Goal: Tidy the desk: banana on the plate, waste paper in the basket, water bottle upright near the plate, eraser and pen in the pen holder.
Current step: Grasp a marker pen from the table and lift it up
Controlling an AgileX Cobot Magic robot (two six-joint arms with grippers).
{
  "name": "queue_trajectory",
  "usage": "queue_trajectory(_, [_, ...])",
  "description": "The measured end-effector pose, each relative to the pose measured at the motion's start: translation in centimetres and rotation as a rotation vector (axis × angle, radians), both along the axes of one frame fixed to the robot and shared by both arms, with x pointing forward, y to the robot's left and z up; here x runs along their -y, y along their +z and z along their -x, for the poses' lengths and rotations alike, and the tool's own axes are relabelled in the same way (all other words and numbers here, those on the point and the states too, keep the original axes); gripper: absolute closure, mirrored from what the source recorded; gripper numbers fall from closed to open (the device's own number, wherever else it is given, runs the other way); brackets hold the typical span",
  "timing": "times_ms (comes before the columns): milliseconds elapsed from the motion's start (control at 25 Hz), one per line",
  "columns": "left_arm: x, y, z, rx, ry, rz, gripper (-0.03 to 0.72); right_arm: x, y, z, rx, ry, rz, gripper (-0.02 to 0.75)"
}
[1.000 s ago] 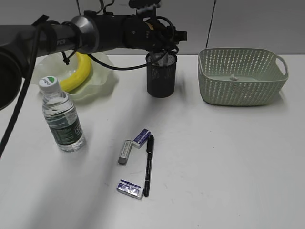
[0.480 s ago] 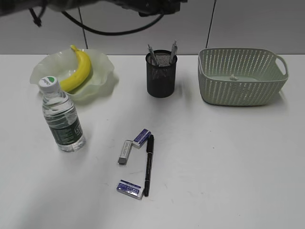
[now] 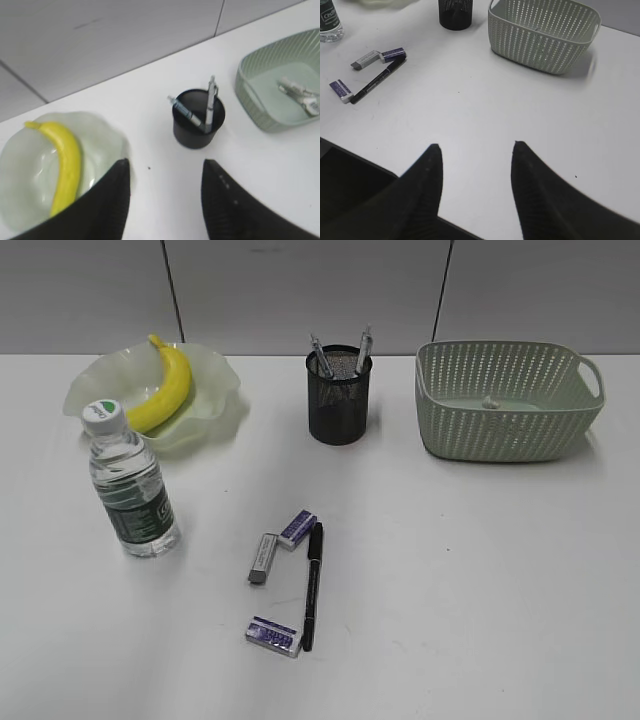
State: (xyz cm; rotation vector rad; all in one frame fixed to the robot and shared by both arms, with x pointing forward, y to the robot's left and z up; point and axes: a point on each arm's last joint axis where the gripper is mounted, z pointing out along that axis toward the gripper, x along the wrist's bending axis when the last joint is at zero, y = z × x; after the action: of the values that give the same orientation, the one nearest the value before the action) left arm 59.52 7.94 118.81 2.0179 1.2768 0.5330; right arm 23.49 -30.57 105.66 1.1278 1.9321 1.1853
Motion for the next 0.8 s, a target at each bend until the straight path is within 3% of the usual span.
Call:
queue_trajectory(40, [-0.9,0.7,1.0,-0.029,0.014,-0.041,0.339,0.0,0.0,0.0,0.000,0.000,0.000,0.370])
queue_trajectory(120, [-2.3,2.5,2.7,-0.022,0.033,-0.067,0.356,0.0,0.0,0.0,0.000,0.000,0.000,0.370])
queue_trajectory(280, [-5.5,5.4,7.2,0.020,0.045,-0.060,0.372,0.0,0.0,0.0,0.000,0.000,0.000,0.370])
queue_trajectory(440, [-9.0,5.4,12.8,0.005,0.042,-0.063,0.385,0.0,0.0,0.0,0.000,0.000,0.000,0.370])
queue_trajectory(680, [-14.5,-0.7,21.4,-0.089,0.034,-0.112,0.386,0.0,0.0,0.0,0.000,0.000,0.000,0.370])
queue_trajectory(800, [-17.1,-3.8,25.6,-0.039,0.026,-0.078,0.387,0.0,0.0,0.0,0.000,0.000,0.000,0.370])
